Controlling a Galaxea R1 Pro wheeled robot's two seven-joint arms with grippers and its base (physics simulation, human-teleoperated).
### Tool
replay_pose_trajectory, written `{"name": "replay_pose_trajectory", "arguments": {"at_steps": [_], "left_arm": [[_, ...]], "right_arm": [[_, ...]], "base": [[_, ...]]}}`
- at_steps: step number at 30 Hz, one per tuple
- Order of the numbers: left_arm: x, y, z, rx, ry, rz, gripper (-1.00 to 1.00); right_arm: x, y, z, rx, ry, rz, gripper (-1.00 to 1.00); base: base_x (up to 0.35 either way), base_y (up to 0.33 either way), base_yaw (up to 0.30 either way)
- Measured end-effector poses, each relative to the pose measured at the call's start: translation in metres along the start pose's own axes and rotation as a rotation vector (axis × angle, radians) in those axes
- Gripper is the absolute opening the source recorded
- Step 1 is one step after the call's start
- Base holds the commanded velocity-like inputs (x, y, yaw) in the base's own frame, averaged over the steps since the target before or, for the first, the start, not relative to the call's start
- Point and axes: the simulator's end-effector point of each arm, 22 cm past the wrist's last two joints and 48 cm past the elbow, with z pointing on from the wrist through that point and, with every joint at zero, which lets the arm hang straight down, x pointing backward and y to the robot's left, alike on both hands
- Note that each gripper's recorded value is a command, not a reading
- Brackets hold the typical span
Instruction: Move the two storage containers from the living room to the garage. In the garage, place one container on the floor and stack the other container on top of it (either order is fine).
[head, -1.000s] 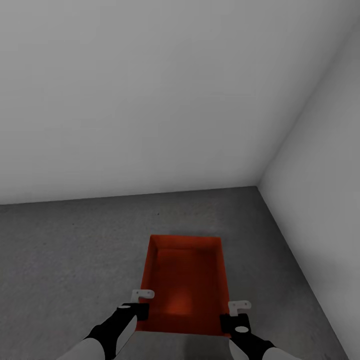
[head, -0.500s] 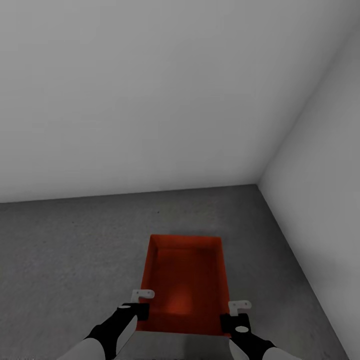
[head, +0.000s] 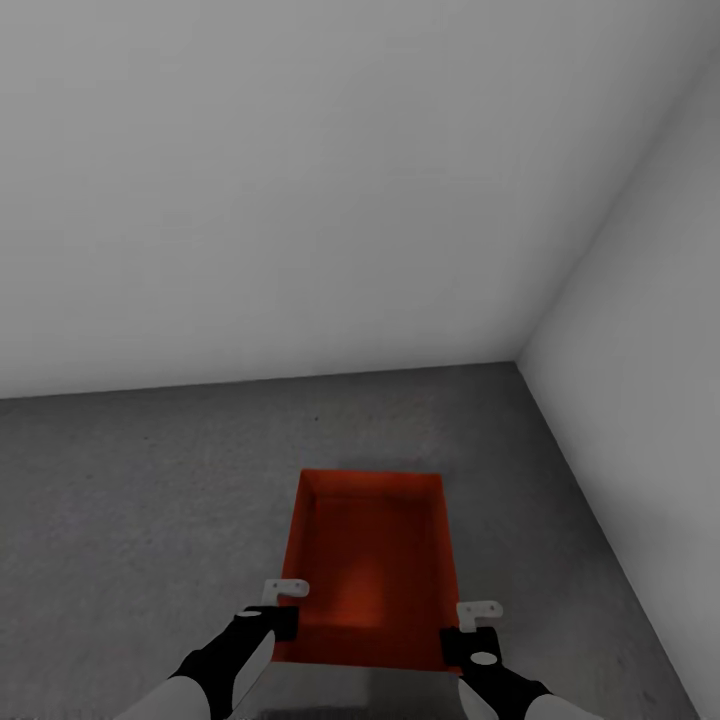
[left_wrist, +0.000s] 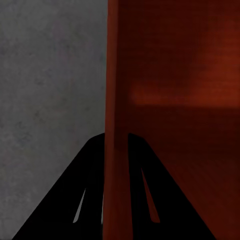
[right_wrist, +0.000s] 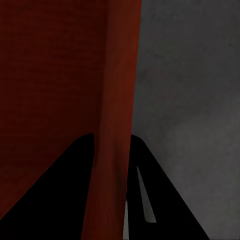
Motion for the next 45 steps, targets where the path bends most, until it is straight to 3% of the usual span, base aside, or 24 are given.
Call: {"name": "replay_pose_trajectory", "arguments": {"at_steps": [27,45], "left_arm": [[0.025,0.000,0.041,0.000,0.052,-0.004,-1.00],[0.029,0.000,0.064,-0.001,0.056,-0.006,-1.00]], "right_arm": [[0.028,0.007,0.037,-0.005,0.051,-0.011,-1.00],[0.033,0.009,0.059,-0.006,0.055,-0.014,-1.00]], "base": [[0.000,0.000,0.000],[0.000,0.000,0.000]]}}
